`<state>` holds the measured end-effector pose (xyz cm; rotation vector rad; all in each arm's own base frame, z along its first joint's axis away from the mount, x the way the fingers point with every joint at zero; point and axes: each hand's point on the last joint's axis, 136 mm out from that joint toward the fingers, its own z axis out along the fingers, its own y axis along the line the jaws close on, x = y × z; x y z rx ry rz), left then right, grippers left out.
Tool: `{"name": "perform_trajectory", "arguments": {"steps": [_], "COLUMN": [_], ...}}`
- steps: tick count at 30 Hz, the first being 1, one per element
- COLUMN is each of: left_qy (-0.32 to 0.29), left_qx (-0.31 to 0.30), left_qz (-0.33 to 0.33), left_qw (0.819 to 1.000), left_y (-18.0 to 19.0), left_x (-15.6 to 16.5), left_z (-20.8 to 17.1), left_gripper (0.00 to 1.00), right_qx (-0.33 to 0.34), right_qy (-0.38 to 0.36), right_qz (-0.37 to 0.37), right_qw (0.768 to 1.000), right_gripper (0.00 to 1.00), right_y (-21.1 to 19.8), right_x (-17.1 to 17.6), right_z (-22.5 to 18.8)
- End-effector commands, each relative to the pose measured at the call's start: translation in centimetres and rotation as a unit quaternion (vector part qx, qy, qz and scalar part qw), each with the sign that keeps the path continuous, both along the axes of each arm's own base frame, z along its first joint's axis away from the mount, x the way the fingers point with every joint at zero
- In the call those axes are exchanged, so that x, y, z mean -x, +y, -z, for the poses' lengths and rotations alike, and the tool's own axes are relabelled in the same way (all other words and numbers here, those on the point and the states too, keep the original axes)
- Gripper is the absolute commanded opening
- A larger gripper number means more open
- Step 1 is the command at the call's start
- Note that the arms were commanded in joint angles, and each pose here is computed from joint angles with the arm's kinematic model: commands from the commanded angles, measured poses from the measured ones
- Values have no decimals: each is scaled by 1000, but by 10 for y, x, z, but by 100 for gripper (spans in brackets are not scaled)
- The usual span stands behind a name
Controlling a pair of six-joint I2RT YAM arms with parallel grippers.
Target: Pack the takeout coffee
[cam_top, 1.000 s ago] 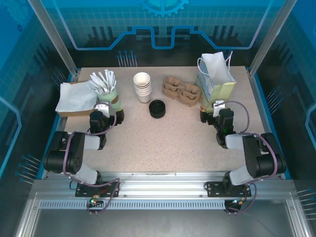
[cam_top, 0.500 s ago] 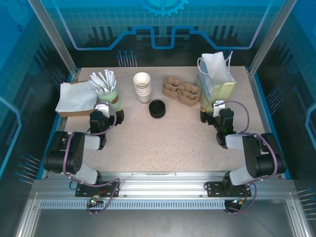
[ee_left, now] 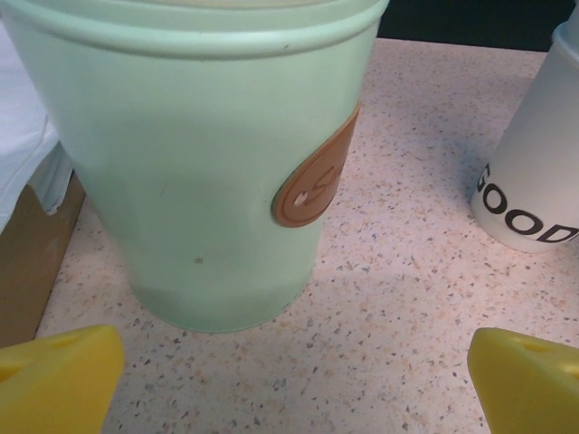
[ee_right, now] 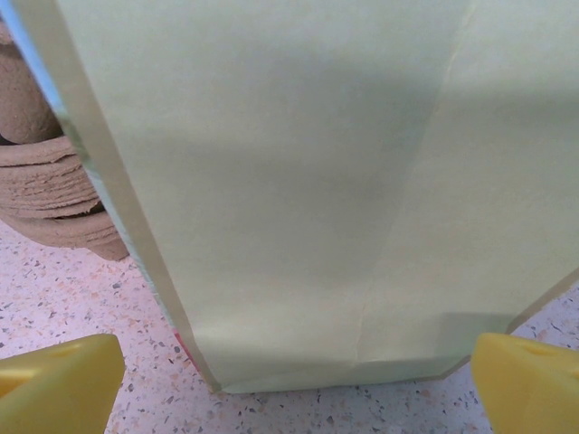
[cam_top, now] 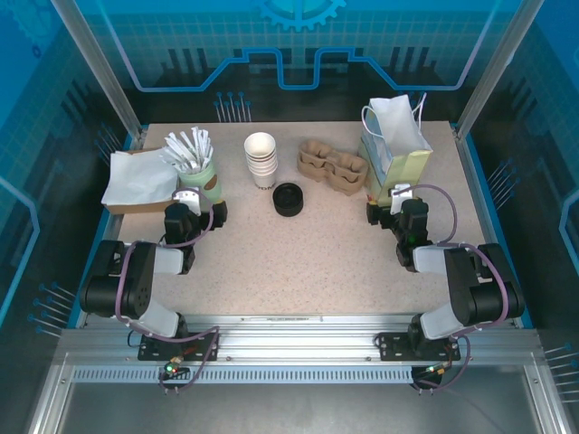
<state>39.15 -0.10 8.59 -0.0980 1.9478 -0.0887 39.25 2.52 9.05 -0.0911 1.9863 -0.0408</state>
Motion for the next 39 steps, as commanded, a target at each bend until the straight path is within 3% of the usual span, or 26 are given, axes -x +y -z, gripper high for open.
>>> {"name": "perform_trajectory", "arguments": {"steps": [1, 5, 9, 12, 16, 20, 26, 30, 39], "left_qy": [-15, 6, 23, 5, -23, 12, 101, 130, 158], "left_qx": [-8, 10, 103, 189, 263, 235, 167, 132, 93], "left_qz": [-28, -70, -106, -54, 36, 78, 100, 106, 106], "left_qw": [999, 997, 989, 981, 964, 969, 976, 977, 977], "left_y": [9, 20, 19, -8, -47, -72, -98, -108, -114], "left_x": [-3, 12, 35, 48, 60, 60, 27, -5, -61], "left_z": [-28, -62, -96, -127, -168, -189, -187, -183, -178], "left_gripper": [99, 99, 99, 99, 96, 89, 79, 72, 64], "right_qx": [8, -11, -86, -156, -174, -118, -88, -77, -62], "right_qy": [1, 9, -18, -11, -16, -13, 41, 56, 86], "right_qz": [18, 64, 98, 105, -8, -124, -220, -251, -265], "right_qw": [1000, 998, 991, 982, 985, 985, 971, 963, 958], "right_gripper": [100, 100, 100, 100, 92, 91, 90, 90, 90], "right_y": [-8, -19, -22, -14, 47, 125, 203, 232, 254], "right_x": [-6, 4, 24, 44, 62, 78, 64, 52, 37], "right_z": [-22, -51, -87, -112, -147, -171, -183, -183, -166]}}
